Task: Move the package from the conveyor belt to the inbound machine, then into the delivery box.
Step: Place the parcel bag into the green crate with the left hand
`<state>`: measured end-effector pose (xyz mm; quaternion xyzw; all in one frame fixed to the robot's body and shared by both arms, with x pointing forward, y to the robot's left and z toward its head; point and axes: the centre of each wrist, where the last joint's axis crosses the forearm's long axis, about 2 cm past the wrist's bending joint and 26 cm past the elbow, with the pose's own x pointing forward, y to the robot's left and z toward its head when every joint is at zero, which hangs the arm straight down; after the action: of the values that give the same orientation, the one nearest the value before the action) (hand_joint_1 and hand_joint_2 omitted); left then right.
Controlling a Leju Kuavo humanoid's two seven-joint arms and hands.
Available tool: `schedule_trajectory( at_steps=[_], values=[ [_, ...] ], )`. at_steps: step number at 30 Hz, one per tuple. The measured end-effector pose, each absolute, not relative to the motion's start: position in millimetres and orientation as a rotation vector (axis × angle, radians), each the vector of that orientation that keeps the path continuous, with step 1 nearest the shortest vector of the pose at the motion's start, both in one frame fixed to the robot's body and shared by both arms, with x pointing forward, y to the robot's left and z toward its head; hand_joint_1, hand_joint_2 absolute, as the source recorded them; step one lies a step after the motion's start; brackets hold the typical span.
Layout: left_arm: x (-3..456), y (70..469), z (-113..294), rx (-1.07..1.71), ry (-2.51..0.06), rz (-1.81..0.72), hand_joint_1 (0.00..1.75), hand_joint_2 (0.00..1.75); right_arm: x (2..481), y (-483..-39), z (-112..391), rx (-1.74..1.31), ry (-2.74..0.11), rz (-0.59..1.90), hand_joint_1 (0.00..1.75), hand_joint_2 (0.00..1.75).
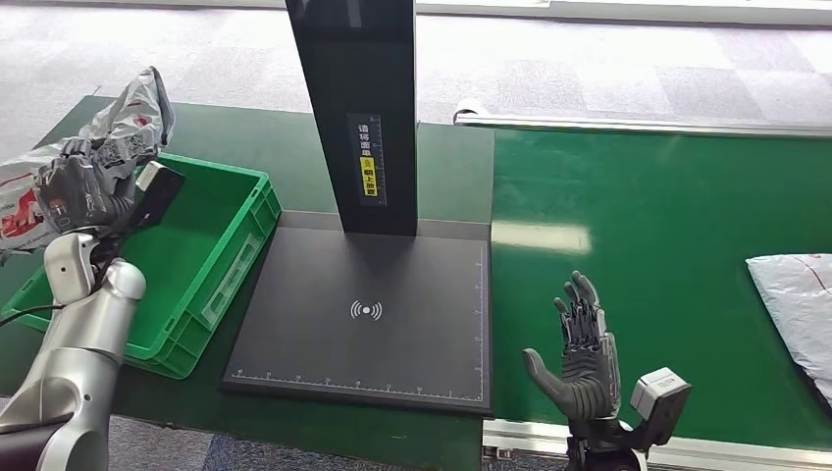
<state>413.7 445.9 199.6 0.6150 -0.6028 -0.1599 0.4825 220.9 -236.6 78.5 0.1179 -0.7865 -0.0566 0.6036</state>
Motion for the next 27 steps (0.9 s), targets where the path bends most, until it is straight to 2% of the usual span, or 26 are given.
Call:
schedule_trajectory(
  at_steps=[11,19,23,27],
  values=[
    [406.6,432.2,196.5,1.025,-1.789,-0.216,0.00,1.75,218.8,-235.9,76.2,0.271,-1.828,-0.129,0.00,1.75],
    [385.9,403.1,207.8,0.581,-2.144,-0.057,0.00,1.75,217.9,-235.3,72.2,0.267,-1.824,-0.137,0.00,1.75],
    [363.8,373.0,200.5,0.207,-2.279,-0.054,0.00,1.75,217.1,-234.0,69.8,0.273,-1.815,-0.137,0.00,1.75],
    [329.9,325.3,175.5,-0.045,-2.246,-0.137,0.00,1.75,216.1,-231.0,67.6,0.283,-1.804,-0.127,0.00,1.75]
  ],
)
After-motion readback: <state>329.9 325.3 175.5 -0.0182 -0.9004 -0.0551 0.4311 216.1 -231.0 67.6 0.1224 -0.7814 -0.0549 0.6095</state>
